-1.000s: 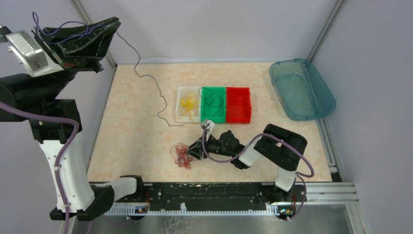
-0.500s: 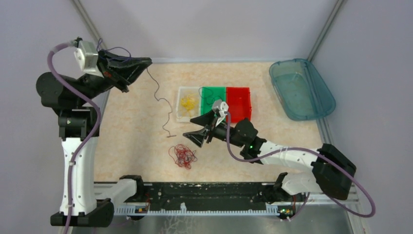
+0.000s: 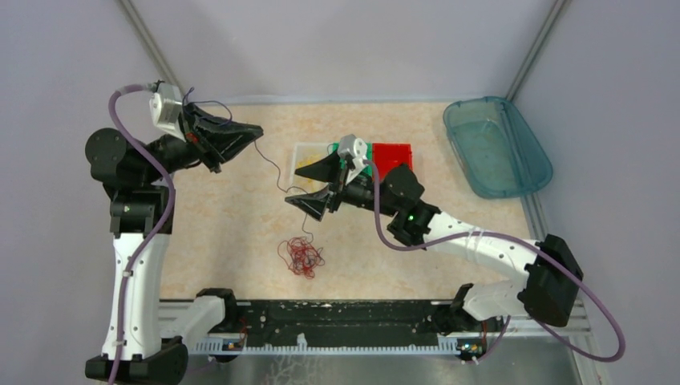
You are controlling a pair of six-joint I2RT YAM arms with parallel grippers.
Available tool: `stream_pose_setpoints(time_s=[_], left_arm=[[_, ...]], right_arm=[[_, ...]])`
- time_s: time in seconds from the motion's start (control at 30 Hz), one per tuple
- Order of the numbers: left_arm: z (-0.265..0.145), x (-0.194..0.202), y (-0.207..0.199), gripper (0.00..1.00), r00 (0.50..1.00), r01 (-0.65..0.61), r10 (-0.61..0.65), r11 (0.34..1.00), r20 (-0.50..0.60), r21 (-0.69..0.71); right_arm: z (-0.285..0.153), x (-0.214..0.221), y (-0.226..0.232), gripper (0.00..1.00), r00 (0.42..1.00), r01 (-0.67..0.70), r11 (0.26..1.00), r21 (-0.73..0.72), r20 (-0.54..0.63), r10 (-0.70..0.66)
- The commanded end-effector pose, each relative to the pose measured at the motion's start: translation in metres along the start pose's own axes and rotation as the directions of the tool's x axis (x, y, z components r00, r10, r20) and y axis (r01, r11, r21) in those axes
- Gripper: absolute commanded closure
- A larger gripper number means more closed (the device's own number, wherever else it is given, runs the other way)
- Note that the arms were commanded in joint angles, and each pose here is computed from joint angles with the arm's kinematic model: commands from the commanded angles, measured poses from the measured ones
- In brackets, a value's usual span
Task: Untangle the cables
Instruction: Untie the cable.
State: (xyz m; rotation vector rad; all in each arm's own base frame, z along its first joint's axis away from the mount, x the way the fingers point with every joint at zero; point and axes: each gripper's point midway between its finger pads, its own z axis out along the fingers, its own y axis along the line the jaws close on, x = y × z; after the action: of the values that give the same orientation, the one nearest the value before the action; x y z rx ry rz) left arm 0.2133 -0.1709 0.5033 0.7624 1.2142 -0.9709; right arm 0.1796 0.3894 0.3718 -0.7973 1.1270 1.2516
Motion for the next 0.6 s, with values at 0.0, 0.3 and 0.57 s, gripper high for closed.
stream_pose_setpoints(time_s=[0.0, 0.3, 0.57], left_arm=[[-0.001, 0.001, -0.01, 1.0, 0.999, 0.038, -0.038, 0.999, -0.008, 0.03], [-0.002, 0.009, -0.013, 1.0, 0.998, 0.052, -0.05, 0.997, -0.035, 0.061], [-0.002, 0.01, -0.013, 1.0, 0.998, 0.05, -0.048, 0.997, -0.036, 0.064]], right_arm=[[0.02, -0.009, -0.001, 0.31, 0.997, 0.064, 0.997, -0.048, -0.028, -0.065], [0.037, 0.002, 0.008, 0.51, 0.995, 0.038, 0.988, -0.147, -0.081, -0.05], [0.039, -0.001, 0.02, 0.43, 0.997, 0.0, 0.977, -0.213, -0.071, -0.015]])
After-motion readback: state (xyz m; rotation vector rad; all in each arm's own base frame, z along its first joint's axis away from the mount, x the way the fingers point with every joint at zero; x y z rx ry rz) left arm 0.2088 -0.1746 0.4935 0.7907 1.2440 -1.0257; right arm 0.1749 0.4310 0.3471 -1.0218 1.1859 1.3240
